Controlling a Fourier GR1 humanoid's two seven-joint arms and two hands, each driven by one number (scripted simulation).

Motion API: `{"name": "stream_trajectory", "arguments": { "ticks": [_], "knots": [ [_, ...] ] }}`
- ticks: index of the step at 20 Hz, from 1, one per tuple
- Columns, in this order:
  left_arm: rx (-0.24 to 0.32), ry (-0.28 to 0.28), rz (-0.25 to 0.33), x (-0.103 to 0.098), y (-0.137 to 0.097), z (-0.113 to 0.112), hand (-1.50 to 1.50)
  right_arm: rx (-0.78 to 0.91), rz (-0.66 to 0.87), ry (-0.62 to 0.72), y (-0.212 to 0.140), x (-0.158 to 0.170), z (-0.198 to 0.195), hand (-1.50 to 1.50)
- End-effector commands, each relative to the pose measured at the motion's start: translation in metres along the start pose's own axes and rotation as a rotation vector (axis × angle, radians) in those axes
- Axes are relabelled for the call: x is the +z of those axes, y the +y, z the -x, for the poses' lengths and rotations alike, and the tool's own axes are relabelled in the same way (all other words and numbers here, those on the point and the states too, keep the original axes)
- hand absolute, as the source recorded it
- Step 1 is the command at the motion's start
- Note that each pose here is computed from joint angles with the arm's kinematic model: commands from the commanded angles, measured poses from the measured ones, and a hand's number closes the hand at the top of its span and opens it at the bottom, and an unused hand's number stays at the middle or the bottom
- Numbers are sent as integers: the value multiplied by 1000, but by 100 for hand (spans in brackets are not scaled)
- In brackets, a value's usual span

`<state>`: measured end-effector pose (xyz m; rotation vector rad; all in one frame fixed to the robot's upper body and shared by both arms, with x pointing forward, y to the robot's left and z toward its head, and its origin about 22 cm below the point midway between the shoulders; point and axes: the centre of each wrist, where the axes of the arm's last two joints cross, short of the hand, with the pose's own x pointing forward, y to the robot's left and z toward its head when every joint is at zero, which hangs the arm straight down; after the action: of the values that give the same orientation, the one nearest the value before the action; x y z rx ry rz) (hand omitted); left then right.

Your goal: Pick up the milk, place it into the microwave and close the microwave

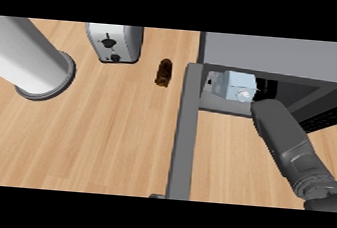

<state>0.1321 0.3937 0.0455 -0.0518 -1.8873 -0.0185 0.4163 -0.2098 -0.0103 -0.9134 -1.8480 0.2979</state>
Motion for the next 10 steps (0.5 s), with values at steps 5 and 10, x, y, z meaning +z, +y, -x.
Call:
{"name": "stream_trajectory", "arguments": {
  "ticks": [5, 10],
  "knots": [
    [-5, 1, 14, -8, -2, 2, -150, 34, 117, 132, -17, -18, 2, 150],
    [24, -3, 31, -12, -5, 13, -150, 102, 156, 168, -30, -11, 23, 150]
  ]
}}
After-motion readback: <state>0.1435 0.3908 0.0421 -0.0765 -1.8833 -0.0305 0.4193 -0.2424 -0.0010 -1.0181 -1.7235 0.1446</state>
